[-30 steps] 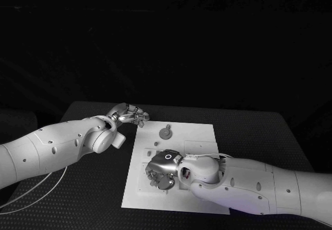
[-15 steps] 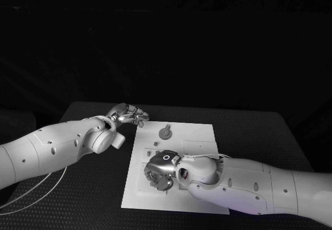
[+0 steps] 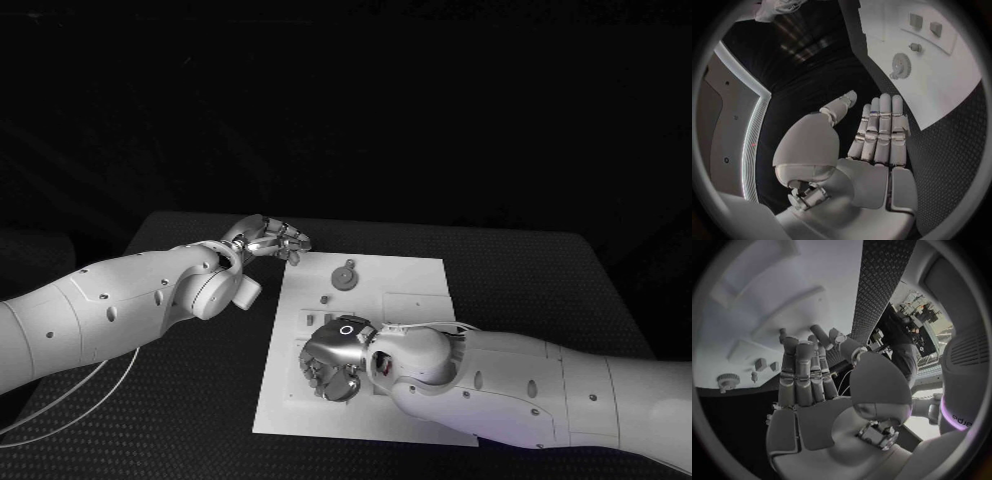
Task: Assemble the parts on the task board
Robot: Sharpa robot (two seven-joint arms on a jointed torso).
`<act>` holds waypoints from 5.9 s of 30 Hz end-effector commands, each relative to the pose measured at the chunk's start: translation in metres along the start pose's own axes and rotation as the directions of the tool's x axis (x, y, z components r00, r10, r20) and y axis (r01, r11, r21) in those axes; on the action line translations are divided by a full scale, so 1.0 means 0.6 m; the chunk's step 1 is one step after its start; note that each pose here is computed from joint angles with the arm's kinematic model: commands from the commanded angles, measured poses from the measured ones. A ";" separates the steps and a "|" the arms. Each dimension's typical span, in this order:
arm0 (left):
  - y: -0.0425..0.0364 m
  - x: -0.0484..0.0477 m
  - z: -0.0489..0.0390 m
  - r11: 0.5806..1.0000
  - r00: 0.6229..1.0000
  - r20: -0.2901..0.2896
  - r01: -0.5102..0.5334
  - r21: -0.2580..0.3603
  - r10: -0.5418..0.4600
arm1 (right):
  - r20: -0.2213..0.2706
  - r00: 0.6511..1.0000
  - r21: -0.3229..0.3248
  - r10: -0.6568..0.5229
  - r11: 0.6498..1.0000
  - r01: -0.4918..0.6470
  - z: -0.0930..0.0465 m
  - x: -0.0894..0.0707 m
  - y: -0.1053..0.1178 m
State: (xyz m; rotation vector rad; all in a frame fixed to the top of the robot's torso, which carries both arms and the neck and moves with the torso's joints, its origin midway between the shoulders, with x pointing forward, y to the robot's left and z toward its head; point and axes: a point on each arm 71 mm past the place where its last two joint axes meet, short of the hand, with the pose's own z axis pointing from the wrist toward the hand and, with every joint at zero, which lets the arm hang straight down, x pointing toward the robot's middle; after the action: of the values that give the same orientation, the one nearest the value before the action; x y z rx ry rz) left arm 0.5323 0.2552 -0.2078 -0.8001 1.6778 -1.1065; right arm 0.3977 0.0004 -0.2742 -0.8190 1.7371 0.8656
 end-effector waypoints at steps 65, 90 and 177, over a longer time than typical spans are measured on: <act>-0.001 -0.001 0.000 1.000 1.000 -0.007 0.007 0.006 -0.007 | 0.088 0.993 0.026 0.076 0.997 -0.078 -0.016 -0.006 -0.024; 0.002 -0.008 0.005 1.000 1.000 0.009 0.006 0.003 -0.006 | 0.194 0.868 0.224 0.457 0.841 -0.492 -0.145 -0.119 -0.176; 0.004 -0.011 0.000 1.000 1.000 0.007 0.008 0.000 -0.008 | -0.064 0.681 0.764 0.729 0.475 -0.437 -0.210 0.067 -0.204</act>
State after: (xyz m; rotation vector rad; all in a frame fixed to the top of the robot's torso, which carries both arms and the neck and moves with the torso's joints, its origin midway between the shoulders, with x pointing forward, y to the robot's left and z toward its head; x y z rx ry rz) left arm 0.5345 0.2637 -0.2088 -0.8165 1.6703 -1.0886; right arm 0.4320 -0.1750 -0.2991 0.2474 2.5390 0.3858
